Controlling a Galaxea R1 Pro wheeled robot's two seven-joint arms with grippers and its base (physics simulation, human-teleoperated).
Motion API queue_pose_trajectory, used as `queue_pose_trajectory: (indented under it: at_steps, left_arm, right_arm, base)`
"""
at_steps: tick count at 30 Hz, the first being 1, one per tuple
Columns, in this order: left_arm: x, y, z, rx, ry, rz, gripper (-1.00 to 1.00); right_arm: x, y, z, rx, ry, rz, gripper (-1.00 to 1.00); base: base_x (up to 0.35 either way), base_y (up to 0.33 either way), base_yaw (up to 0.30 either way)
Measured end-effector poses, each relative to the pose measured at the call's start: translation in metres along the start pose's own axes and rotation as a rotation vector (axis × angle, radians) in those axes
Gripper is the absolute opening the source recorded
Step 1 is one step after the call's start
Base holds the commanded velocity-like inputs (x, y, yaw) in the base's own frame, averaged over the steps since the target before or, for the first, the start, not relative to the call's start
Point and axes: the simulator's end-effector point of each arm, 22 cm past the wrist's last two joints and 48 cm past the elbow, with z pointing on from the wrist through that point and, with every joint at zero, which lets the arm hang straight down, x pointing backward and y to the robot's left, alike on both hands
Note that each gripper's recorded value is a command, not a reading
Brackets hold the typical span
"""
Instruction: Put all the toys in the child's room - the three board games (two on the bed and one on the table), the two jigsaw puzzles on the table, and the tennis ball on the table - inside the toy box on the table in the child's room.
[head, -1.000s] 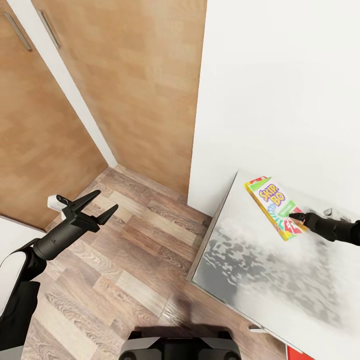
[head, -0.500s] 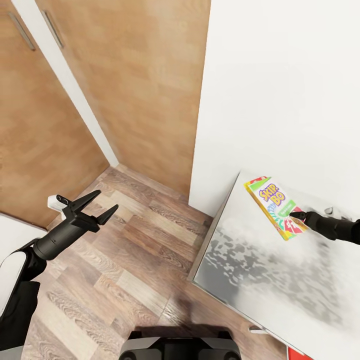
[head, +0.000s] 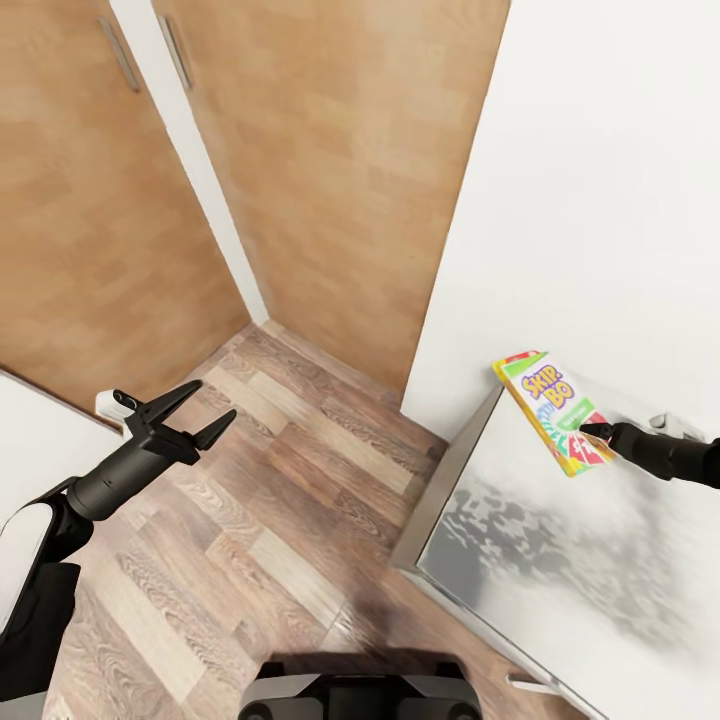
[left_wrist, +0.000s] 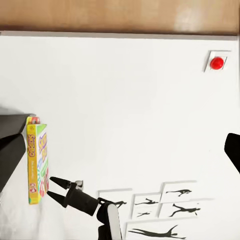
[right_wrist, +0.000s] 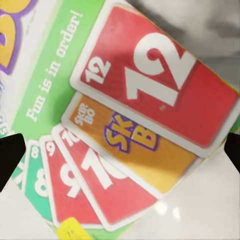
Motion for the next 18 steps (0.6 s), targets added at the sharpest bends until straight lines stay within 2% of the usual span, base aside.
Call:
queue_pose_trajectory:
  at_steps: [18]
  left_arm:
    - [0.0000,-0.0004,0.0002,0.002,0.000,0.000,1.00]
  right_arm:
    - [-0.0001,0.0012,-0.0002,-0.005,0.000,0.002,1.00]
  base:
    - [0.000,0.000,0.029]
